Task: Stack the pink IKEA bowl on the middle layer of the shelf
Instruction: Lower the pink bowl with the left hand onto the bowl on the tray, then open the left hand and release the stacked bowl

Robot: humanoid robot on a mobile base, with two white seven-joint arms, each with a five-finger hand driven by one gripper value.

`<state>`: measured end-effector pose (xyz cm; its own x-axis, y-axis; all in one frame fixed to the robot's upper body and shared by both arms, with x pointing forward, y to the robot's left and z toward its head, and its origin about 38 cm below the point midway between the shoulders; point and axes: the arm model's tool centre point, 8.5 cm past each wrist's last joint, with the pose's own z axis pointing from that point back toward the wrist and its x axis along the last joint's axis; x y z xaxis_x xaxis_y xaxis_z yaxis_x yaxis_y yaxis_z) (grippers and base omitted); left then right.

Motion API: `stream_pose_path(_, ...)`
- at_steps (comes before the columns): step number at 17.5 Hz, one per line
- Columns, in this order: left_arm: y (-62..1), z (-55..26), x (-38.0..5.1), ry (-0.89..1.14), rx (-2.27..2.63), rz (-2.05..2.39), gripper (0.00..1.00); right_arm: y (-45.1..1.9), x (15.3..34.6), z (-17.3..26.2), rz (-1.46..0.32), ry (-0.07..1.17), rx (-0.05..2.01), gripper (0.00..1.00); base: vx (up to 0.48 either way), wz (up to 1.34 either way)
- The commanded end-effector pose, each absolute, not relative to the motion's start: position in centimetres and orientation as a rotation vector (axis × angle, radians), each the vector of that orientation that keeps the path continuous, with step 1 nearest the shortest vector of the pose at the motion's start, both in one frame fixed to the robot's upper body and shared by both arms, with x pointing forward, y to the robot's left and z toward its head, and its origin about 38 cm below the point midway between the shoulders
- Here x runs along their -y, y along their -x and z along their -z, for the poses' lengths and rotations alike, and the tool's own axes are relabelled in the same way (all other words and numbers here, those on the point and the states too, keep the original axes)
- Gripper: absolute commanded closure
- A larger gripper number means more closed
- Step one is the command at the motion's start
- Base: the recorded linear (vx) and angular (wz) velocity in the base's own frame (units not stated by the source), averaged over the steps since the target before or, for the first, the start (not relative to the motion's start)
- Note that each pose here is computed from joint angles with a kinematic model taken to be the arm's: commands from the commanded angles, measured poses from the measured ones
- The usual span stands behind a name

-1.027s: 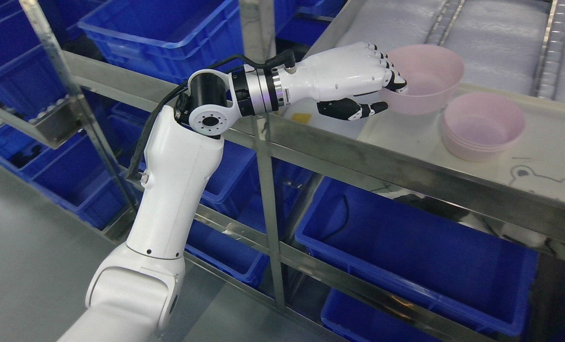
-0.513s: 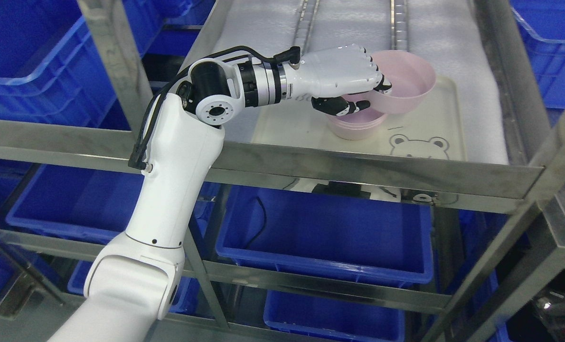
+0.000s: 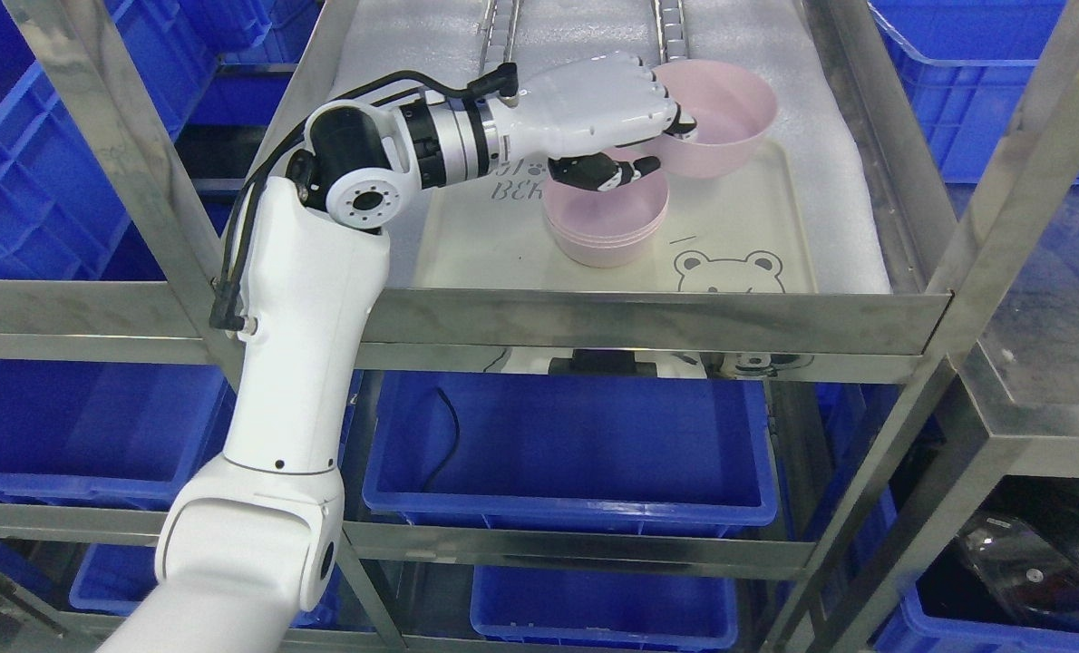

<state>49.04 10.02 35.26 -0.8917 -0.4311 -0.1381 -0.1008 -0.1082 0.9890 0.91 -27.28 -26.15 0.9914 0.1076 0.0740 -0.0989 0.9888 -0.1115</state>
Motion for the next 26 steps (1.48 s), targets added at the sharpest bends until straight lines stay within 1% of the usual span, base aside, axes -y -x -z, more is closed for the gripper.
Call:
stream_pose_path(1,-48.4,-33.8,-16.3,-0.647,1.938,1.9,0.97,-0.1,28.4,26.1,-0.105,0.125,0.075,0.0,-0.001,0.07)
stream_pose_path(5,-48.6,-33.5,-15.8,-0.633,1.929,1.912,0.97,-0.1,28.4,26.1,-0.105,0.125,0.075,0.0,0.001,0.03)
stream_pose_path(9,-48.7,-32.4,-14.4,-0.608,1.876,1.99,0.97,-0.1,28.4,26.1,-0.105,0.125,0.075,0.0,0.002,0.0)
stream_pose_path(15,-48.7,-32.1,-15.2,-0.615,1.821,2.025,0.97,-0.1,28.4,26.1,-0.105,0.125,0.075,0.0,0.0,0.0)
stream_pose_path(20,-48.3,-31.1,-13.3,-0.572,1.807,2.09,0.96,-0.1,28.4,26.1,-0.105,0.125,0.075,0.0,0.0,0.0)
stream_pose_path(24,-48.2,-31.0,-12.9,-0.565,1.806,2.104,0.96,-0.1,28.4,26.1,-0.105,0.125,0.075,0.0,0.0,0.0)
stream_pose_path(26,-48.2,-31.1,-13.0,-0.569,1.803,2.106,0.94,-0.1,28.4,26.1,-0.105,0.125,0.075,0.0,0.0,0.0)
